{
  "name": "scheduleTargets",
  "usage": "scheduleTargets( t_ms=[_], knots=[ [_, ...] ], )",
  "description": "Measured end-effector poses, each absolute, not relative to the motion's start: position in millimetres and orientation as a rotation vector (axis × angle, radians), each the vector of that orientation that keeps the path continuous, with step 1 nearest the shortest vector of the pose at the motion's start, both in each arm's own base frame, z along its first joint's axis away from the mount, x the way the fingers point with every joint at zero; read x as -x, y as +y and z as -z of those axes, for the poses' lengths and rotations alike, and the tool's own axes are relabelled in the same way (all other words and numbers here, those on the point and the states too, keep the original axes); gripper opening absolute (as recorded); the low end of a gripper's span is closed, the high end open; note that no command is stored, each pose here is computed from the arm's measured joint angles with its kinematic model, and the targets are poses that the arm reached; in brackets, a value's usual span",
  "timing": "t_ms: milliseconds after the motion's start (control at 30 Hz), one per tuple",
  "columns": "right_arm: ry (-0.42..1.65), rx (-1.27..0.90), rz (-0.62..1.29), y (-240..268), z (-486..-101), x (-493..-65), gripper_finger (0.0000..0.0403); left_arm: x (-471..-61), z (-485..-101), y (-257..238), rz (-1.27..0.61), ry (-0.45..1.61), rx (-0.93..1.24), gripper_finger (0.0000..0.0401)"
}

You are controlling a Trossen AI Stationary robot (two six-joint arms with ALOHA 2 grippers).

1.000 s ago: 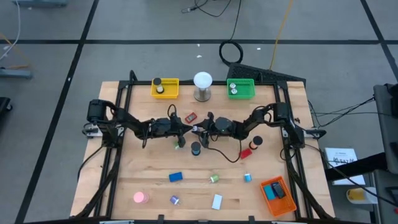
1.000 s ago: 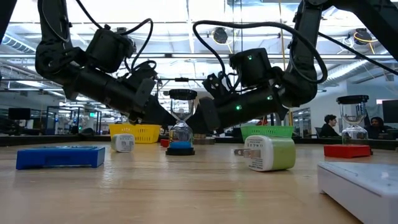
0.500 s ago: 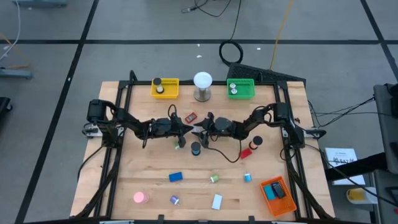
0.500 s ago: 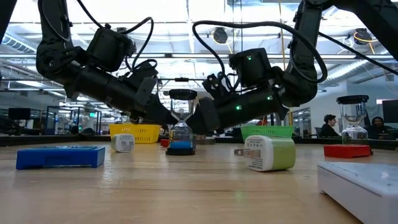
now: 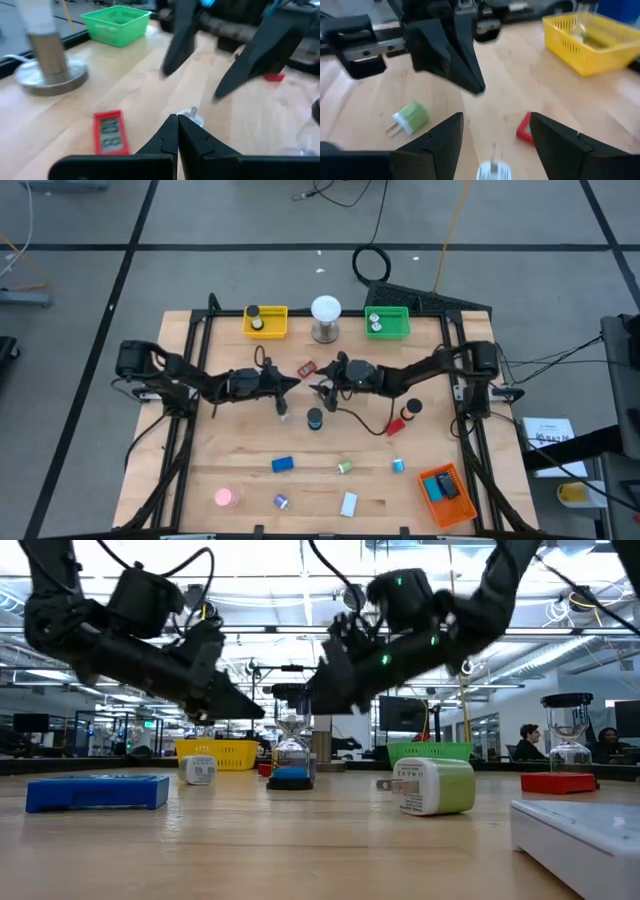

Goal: Pick & Place Office items
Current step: Put the top purple charger adapter into the green bin

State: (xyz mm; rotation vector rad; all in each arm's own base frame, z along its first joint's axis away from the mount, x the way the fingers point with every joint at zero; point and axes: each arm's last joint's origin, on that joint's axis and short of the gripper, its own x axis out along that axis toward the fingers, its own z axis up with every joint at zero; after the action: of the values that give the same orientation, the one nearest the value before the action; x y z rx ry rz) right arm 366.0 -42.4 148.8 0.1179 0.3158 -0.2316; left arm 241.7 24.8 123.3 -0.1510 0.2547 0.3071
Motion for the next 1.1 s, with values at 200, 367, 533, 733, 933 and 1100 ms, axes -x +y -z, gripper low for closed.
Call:
scheduleTargets(
  t_ms=[200, 367, 533, 733, 933, 1100],
  knots=[
    [0.541, -0.207, 0.273, -45, -186, -375, 0.0128, -225, -125, 16, -0.284, 0.202, 0.103, 0.0004],
    [0.724, -0.22, 0.3, -49, -203, -386, 0.0015, -214, -123, 14, -0.275, 0.161, 0.095, 0.0009],
    [0.867, -0.33, 0.336, -58, -215, -390, 0.0029, -207, -120, 15, -0.286, 0.159, 0.091, 0.0018],
    [1.013, -0.384, 0.379, -71, -206, -403, 0.0033, -205, -120, 19, -0.304, 0.153, 0.09, 0.0007],
    [1.09, -0.366, 0.361, -79, -221, -415, 0.0013, -204, -119, 21, -0.312, 0.157, 0.084, 0.001],
    [1.025, -0.363, 0.354, -81, -264, -424, 0.0002, -204, -119, 21, -0.311, 0.159, 0.068, 0.002]
  ],
)
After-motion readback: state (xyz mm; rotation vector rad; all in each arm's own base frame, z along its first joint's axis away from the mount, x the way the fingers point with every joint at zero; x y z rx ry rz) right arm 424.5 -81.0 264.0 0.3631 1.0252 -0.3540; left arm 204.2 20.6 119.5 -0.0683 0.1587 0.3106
